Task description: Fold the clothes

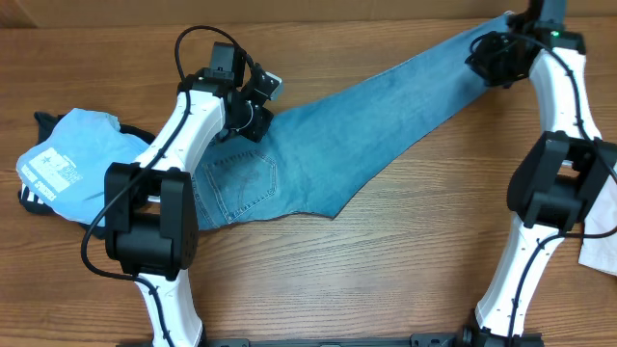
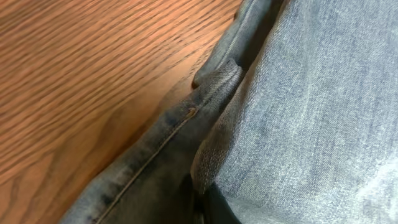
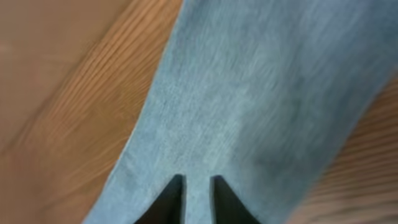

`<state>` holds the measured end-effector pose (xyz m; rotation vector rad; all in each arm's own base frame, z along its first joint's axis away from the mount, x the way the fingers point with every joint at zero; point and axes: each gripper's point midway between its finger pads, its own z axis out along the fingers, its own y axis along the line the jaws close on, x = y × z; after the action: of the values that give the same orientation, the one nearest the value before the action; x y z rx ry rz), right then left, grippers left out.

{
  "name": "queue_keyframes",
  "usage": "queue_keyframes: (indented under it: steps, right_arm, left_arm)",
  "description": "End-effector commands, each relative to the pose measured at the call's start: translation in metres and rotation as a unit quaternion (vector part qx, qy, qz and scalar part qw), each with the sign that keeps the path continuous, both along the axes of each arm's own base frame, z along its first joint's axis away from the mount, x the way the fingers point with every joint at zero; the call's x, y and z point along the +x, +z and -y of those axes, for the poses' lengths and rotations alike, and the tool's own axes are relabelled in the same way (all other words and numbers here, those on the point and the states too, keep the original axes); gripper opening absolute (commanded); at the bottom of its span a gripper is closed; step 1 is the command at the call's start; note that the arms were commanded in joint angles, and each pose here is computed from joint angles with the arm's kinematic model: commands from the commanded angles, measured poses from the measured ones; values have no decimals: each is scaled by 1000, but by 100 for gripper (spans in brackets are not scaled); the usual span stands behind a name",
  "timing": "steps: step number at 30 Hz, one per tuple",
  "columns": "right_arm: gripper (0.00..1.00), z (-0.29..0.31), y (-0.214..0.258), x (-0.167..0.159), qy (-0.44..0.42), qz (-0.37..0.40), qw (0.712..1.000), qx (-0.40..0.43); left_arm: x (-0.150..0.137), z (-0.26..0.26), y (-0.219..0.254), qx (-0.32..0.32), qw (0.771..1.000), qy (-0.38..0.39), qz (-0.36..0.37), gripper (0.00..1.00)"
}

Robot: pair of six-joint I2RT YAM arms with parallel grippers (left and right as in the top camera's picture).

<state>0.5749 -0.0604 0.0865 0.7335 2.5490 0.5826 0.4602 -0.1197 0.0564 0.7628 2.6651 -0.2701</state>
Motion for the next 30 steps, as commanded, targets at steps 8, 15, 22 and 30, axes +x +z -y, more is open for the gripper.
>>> queue_keyframes:
  steps: [8,15,22,30]
  right_arm:
    - [33,-1,-45,-22,9,-41,999,-29]
    - [4,13,-110,-30,-26,-104,990,-89]
    - [4,80,-101,-109,-132,-254,943,-173]
    - [44,83,38,-118,-181,-157,957,-161]
  left_arm:
    - [-19,-16,74,10,997,69,-35,56]
    - [-71,2,226,-87,993,59,52,62]
    - [-120,-7,269,-93,991,59,78,68]
    - [-156,-31,214,-46,976,201,-72,72]
